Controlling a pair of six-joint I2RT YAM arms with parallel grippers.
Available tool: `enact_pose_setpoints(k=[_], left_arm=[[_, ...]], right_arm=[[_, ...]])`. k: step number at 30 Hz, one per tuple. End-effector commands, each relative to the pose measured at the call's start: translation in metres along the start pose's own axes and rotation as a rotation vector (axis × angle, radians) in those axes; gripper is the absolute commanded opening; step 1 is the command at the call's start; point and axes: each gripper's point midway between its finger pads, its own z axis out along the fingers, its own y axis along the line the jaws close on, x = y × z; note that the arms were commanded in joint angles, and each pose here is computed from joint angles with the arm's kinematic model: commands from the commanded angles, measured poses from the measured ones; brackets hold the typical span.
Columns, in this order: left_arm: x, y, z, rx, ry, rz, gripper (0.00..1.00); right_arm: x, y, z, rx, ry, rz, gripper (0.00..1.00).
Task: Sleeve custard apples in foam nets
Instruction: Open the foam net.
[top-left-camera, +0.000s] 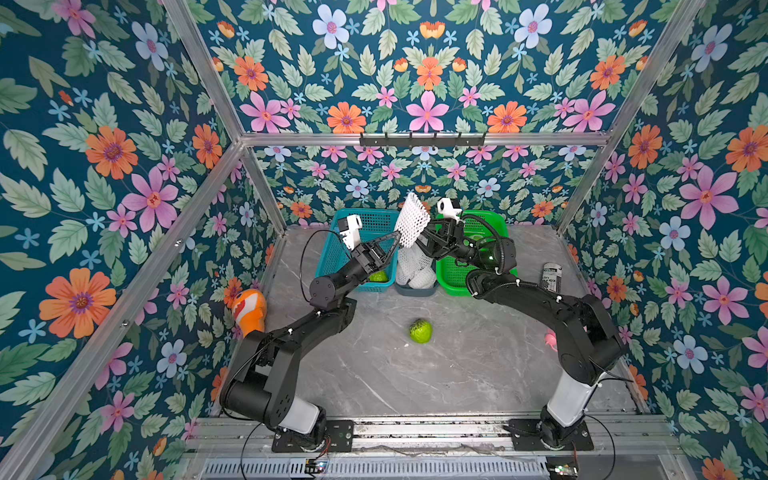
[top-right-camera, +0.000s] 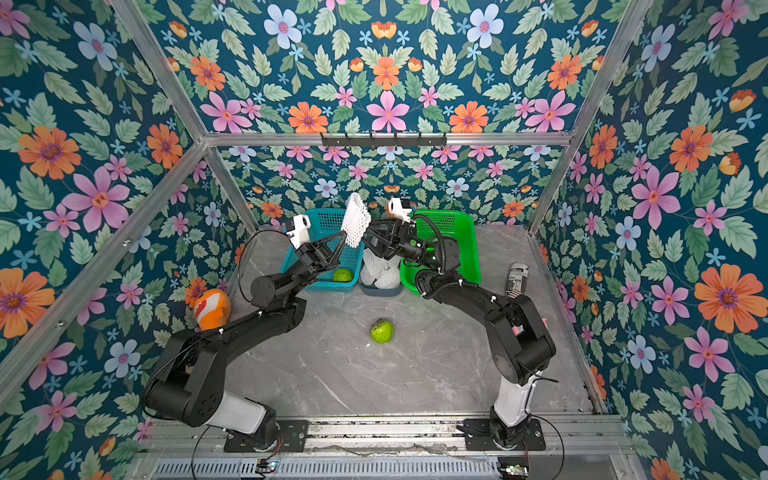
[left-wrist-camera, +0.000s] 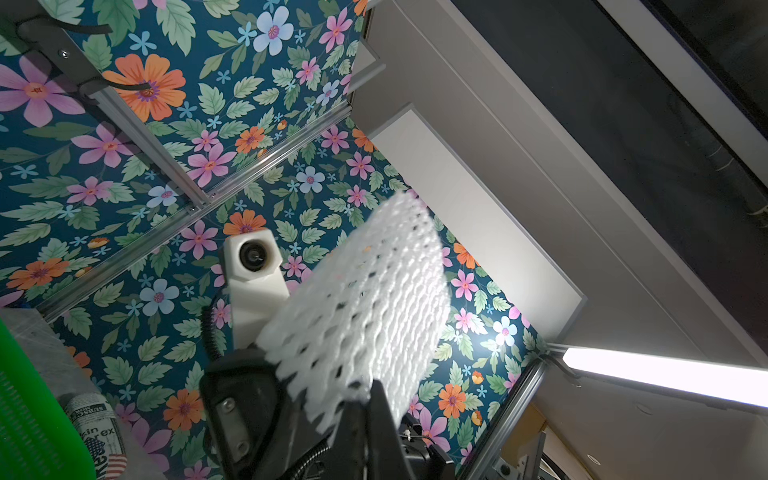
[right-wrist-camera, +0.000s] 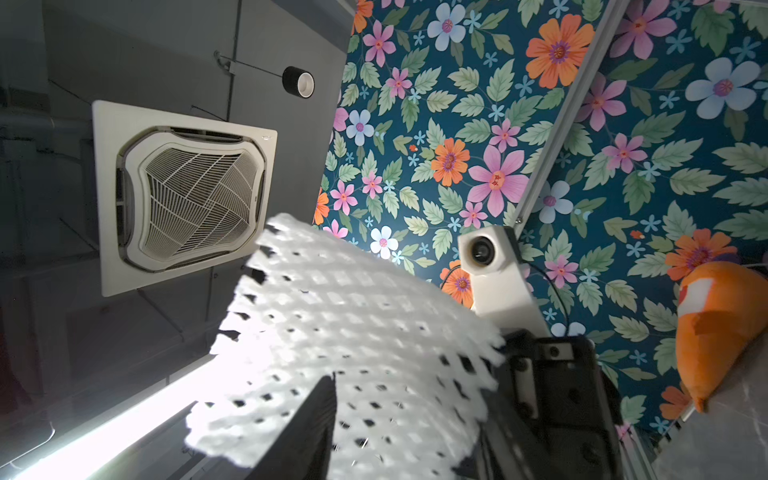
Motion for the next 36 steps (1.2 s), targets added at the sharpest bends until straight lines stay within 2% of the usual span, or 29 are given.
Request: enact_pose_setpoints(k=[1, 5, 9, 12, 19, 23, 36], left_arm=[[0.000, -0.030, 0.000, 0.105, -0.001, 0.062, 0.00], [-0.004, -0.033, 0.000, 0.110, -0.020, 0.065, 0.00], [-0.003, -0.029, 0.000, 0.105, -0.021, 0.067, 0.00], [-0.003, -0.024, -0.001, 0.094, -0.022, 0.060, 0.00], [-0.001, -0.019, -0.005, 0.078, -0.025, 0.060, 0.00], [0.000, -0.015, -0.008, 0.064, -0.033, 0.056, 0.00], [0.006, -0.012, -0.010, 0.055, -0.009, 0.049, 0.00]], right_arm=[[0.004, 0.004, -0.001, -0.032, 0.008, -0.015, 0.59], [0.006, 0.002, 0.001, -0.033, 0.014, -0.005, 0.67], [0.012, 0.012, 0.011, -0.057, 0.040, 0.009, 0.69], [0.014, 0.020, 0.014, -0.072, 0.046, 0.010, 0.68], [0.020, 0.042, 0.017, -0.104, 0.066, -0.017, 0.60], [0.021, 0.041, 0.016, -0.100, 0.062, -0.014, 0.52], [0.015, 0.017, 0.006, -0.055, 0.033, -0.001, 0.10]])
